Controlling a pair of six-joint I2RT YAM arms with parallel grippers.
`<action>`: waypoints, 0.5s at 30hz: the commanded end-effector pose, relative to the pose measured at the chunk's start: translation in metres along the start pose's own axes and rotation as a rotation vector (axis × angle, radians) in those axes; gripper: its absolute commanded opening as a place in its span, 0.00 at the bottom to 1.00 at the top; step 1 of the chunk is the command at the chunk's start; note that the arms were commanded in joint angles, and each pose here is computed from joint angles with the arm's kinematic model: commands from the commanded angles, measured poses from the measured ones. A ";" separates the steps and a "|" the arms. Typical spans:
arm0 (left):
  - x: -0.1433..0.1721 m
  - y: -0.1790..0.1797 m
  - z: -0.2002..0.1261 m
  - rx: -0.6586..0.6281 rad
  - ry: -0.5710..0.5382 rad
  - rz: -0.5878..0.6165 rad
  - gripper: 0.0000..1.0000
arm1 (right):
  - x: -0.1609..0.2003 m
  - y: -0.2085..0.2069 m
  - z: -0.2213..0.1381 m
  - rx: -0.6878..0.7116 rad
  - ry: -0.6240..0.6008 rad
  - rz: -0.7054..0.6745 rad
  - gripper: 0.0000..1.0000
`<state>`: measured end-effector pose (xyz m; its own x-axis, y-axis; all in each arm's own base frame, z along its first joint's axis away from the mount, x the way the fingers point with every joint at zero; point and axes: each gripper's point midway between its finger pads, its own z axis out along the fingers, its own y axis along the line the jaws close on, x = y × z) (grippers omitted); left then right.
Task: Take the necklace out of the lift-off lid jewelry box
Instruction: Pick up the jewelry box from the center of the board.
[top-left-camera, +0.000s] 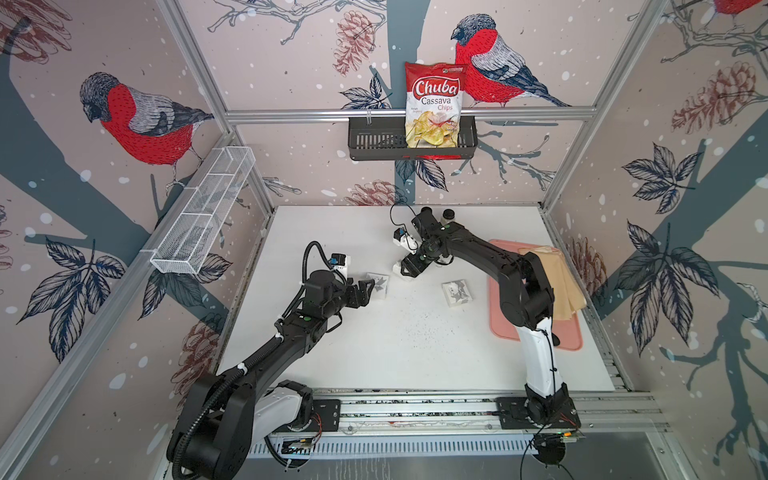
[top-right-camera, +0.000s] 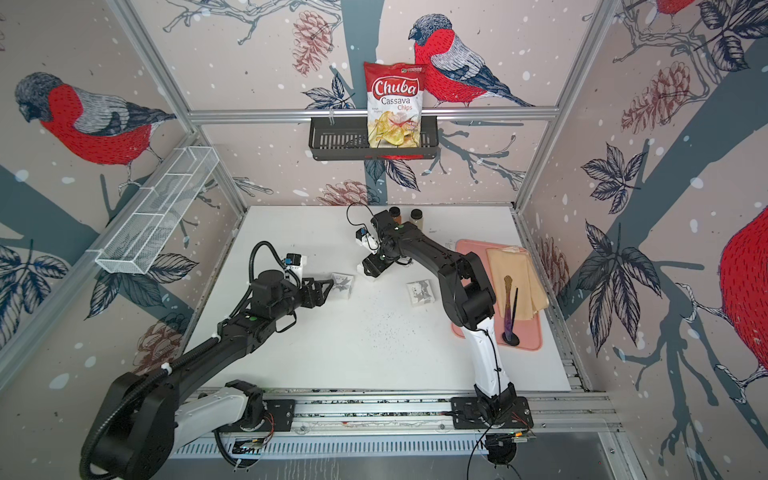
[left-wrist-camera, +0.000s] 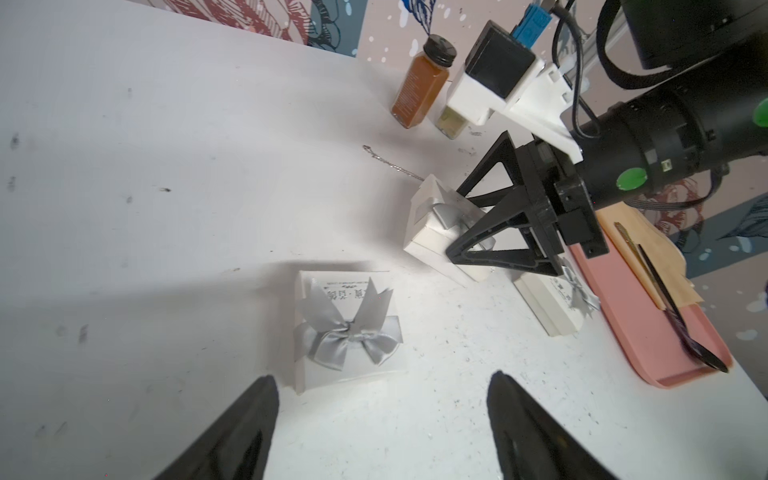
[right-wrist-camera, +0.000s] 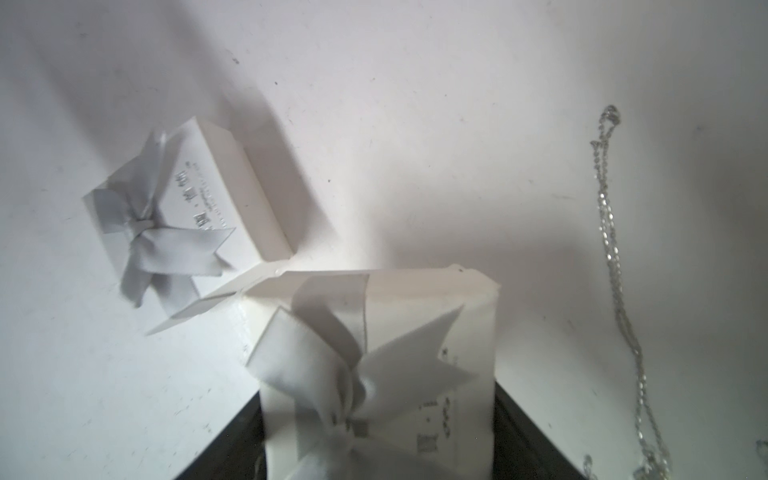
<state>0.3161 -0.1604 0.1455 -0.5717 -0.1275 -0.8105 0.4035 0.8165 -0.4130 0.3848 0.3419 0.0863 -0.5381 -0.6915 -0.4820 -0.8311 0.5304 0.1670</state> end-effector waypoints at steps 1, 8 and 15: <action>-0.019 -0.038 -0.004 0.202 -0.051 0.051 0.84 | -0.026 0.027 -0.036 -0.172 -0.175 0.000 0.72; -0.044 -0.087 -0.030 0.453 -0.173 0.136 0.86 | -0.040 0.060 -0.129 -0.388 -0.453 -0.025 0.71; -0.072 -0.114 -0.040 0.594 -0.244 0.168 0.87 | -0.040 0.102 -0.187 -0.540 -0.578 -0.110 0.71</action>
<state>0.2900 -0.2137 0.2346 -0.3981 -0.1667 -0.9021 0.7612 0.4888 -0.4262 0.3148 0.3274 0.2525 -0.4475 -0.3486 -0.8235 -0.8940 0.1969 0.4024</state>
